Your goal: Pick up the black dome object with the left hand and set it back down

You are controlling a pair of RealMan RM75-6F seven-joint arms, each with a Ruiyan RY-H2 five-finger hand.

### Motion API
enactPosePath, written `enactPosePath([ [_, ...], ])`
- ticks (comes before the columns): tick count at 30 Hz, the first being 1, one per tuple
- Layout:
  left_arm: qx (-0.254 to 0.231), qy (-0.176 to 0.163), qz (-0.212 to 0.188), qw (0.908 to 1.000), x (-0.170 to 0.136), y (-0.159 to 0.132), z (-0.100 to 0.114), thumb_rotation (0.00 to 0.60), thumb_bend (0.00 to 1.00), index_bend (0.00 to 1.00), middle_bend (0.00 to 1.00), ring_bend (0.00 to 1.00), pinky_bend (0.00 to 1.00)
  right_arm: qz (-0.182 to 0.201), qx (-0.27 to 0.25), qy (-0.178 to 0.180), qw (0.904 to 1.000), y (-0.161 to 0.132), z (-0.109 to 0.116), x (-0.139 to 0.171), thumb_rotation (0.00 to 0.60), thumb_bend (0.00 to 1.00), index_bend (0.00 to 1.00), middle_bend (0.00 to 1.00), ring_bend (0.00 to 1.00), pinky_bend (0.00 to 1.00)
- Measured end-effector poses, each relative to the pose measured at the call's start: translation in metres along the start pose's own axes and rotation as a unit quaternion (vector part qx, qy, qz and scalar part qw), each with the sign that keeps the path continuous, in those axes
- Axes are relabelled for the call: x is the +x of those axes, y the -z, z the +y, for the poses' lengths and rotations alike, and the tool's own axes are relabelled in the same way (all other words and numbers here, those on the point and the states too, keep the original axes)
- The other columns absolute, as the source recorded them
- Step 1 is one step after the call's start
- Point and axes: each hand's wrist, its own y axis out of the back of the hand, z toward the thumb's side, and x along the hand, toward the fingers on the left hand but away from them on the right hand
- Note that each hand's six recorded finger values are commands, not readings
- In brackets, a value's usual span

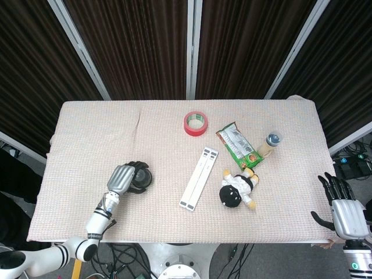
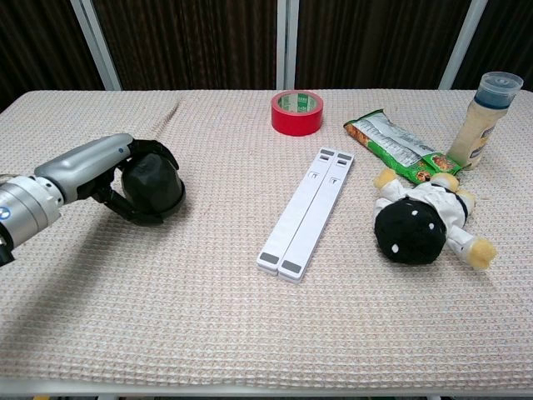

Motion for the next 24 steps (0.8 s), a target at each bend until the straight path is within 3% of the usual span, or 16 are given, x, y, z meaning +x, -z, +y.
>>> enactPosePath([
  [5, 0.013, -0.007, 0.0, 0.9999, 0.0, 0.001, 0.019, 0.6, 0.25, 0.39, 0.44, 0.33, 0.45, 0.0, -0.001, 0.001, 1.0, 0.001, 0.0, 0.0, 0.6, 0.1, 0.0, 0.0, 0.0, 0.0],
  [8, 0.046, -0.026, 0.001, 0.9986, 0.002, 0.004, 0.038, 0.6, 0.25, 0.41, 0.44, 0.34, 0.46, 0.002, -0.002, 0.003, 1.0, 0.001, 0.001, 0.001, 0.6, 0.1, 0.0, 0.0, 0.0, 0.0],
  [11, 0.083, -0.07, 0.005, 0.9941, 0.003, 0.007, 0.07, 0.6, 0.25, 0.42, 0.45, 0.35, 0.47, 0.003, -0.003, 0.007, 1.0, 0.002, 0.003, 0.001, 0.6, 0.1, 0.0, 0.0, 0.0, 0.0],
  [14, 0.088, -0.115, -0.004, 0.9894, 0.005, -0.005, 0.108, 0.6, 0.25, 0.43, 0.46, 0.35, 0.48, 0.001, -0.003, 0.005, 1.0, 0.003, 0.001, 0.001, 0.6, 0.1, 0.0, 0.0, 0.0, 0.0],
  [17, 0.09, -0.172, -0.031, 0.9805, 0.006, -0.031, 0.151, 0.6, 0.26, 0.45, 0.47, 0.36, 0.48, 0.001, -0.003, 0.002, 1.0, 0.003, -0.001, 0.001, 0.6, 0.1, 0.0, 0.0, 0.0, 0.0],
  [21, 0.082, -0.249, -0.077, 0.9619, -0.002, -0.077, 0.208, 0.6, 0.26, 0.45, 0.47, 0.35, 0.48, 0.006, -0.003, 0.006, 1.0, 0.001, 0.001, 0.002, 0.6, 0.1, 0.0, 0.0, 0.0, 0.0],
  [24, 0.082, -0.261, -0.083, 0.9583, -0.005, -0.087, 0.217, 0.6, 0.25, 0.45, 0.47, 0.36, 0.48, 0.006, -0.003, 0.008, 0.9999, 0.001, 0.002, 0.002, 0.6, 0.1, 0.0, 0.0, 0.0, 0.0],
])
